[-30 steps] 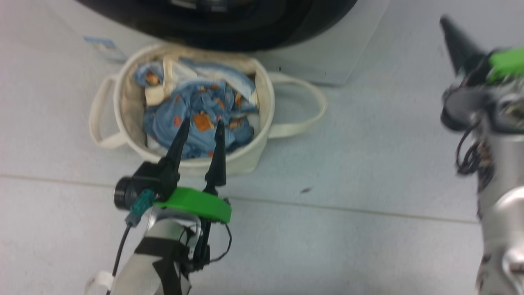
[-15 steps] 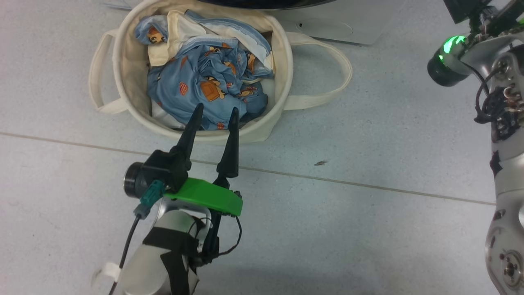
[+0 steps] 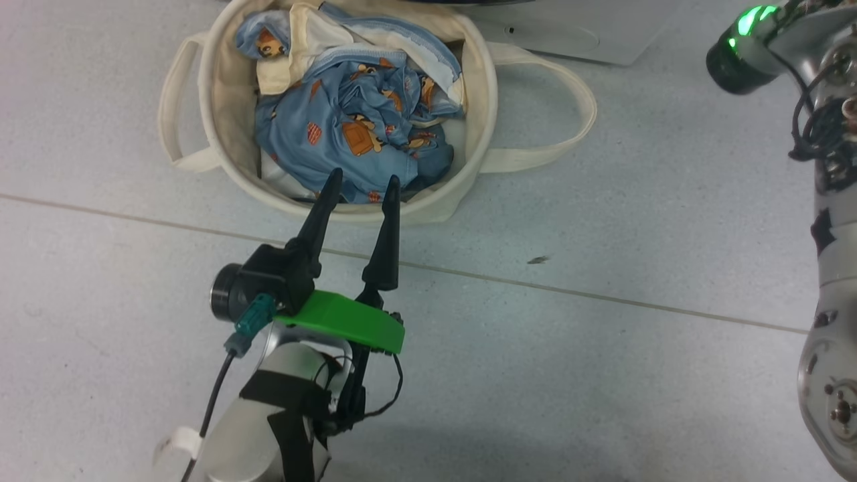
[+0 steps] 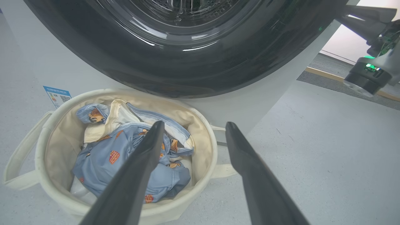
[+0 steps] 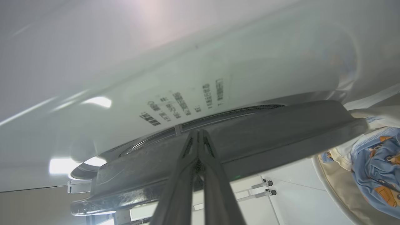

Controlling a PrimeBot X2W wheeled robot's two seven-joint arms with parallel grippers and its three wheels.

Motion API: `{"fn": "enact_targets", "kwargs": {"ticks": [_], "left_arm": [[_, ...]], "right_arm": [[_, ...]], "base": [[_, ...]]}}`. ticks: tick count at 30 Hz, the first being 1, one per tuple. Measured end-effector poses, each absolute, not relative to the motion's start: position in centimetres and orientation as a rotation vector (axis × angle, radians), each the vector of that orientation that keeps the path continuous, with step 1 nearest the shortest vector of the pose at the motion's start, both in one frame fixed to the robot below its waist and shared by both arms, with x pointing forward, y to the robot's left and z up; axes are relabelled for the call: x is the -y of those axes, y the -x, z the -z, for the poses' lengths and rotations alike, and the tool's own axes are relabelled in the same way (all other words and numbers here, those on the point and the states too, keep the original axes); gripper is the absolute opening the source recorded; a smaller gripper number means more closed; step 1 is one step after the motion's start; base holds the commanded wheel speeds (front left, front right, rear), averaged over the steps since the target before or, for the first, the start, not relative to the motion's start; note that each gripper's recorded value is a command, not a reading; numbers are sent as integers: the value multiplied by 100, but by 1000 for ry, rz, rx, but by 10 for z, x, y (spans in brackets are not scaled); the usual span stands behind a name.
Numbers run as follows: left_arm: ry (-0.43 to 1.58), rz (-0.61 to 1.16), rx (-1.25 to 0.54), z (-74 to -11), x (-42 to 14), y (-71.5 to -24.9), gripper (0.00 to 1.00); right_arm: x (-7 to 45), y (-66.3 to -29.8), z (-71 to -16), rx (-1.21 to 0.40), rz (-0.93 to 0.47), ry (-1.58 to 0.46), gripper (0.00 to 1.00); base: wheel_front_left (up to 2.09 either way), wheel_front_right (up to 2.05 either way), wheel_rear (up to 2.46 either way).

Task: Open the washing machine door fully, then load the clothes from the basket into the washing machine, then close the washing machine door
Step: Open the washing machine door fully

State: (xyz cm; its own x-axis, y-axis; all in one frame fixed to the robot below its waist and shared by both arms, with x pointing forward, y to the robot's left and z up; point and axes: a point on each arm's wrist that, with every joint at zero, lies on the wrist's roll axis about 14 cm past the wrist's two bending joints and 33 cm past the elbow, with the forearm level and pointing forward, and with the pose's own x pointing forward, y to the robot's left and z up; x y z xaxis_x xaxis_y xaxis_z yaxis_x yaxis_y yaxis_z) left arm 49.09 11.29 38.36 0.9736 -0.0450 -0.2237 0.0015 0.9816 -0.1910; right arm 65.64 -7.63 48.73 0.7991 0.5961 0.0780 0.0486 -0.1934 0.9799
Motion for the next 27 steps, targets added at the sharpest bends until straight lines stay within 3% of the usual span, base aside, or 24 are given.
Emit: {"fn": "enact_targets", "kwargs": {"ticks": [16,27], "left_arm": [[185,20,-223,-374,-115,-507,100],[179,10,-173,-400,-121,-504,100]], "right_arm": [[55,-673,-463,-612,-570,-1770,0],[21,-647,-483,-755,-718,-1712,0]], "base": [[0,0,0],[0,0,0]]}}
